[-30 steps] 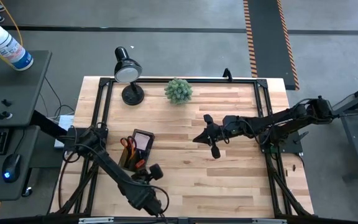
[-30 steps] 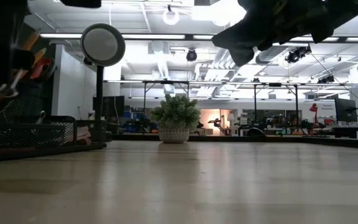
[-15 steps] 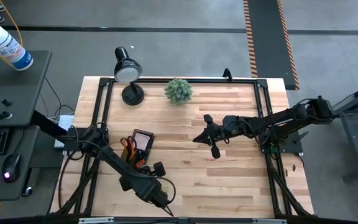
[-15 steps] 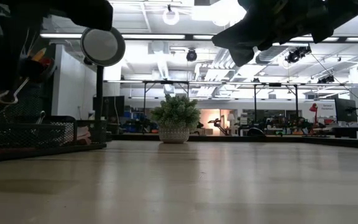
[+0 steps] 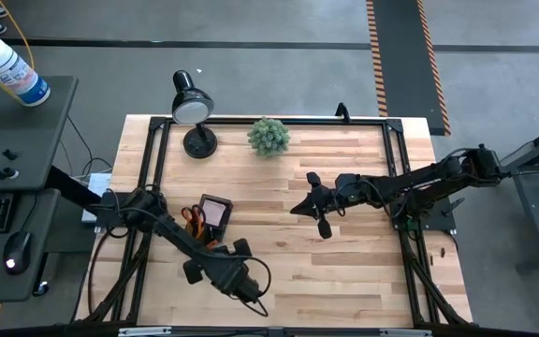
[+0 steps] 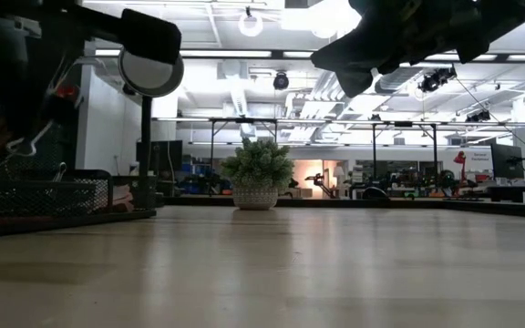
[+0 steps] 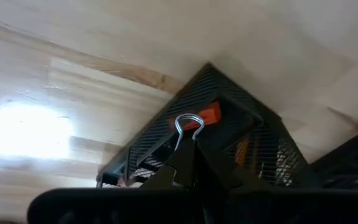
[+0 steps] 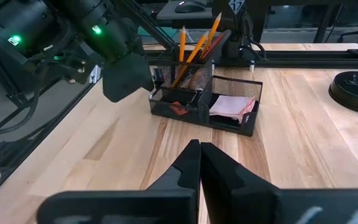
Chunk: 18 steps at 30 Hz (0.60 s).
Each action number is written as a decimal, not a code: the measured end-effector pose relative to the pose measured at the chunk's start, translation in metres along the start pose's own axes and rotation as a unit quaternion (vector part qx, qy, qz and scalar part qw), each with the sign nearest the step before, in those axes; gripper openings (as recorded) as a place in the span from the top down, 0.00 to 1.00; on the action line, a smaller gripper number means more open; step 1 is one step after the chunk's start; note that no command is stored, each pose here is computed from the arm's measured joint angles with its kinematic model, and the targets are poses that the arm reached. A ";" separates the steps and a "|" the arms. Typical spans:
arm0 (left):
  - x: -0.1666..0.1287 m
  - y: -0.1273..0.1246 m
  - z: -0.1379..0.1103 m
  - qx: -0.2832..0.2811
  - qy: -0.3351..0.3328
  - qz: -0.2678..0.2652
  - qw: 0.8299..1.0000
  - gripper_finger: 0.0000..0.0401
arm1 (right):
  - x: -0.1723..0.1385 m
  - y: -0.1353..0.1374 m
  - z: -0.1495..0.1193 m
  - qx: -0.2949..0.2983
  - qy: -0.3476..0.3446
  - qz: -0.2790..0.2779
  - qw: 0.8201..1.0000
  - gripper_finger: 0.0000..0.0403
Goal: Pick and place office supplies into organizer
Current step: Put the black binder clip into the desk organizer
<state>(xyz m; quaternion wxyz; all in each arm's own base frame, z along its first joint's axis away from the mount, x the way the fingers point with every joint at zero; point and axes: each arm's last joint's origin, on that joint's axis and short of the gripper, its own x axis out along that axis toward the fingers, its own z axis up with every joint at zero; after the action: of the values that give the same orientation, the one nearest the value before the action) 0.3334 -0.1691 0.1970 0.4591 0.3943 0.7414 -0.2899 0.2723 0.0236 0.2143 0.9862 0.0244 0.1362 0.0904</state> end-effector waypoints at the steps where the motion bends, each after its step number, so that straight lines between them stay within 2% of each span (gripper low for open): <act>1: 0.000 0.000 0.000 0.001 -0.001 -0.002 1.000 1.00 | 0.000 0.000 0.000 0.000 0.000 0.000 1.000 0.99; 11: 0.042 -0.013 -0.005 0.029 0.073 -0.047 0.996 1.00 | 0.000 0.000 0.000 0.000 0.000 0.000 1.000 1.00; 18: 0.047 -0.013 -0.006 0.032 0.087 -0.043 0.995 1.00 | 0.000 0.000 0.000 0.000 0.000 -0.005 1.000 0.99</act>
<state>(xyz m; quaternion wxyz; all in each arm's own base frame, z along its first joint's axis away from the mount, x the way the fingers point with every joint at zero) 0.3067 -0.1562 0.1581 0.3671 0.3999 0.7855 -0.2972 0.2724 0.0233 0.2143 0.9867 0.0237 0.1361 0.0859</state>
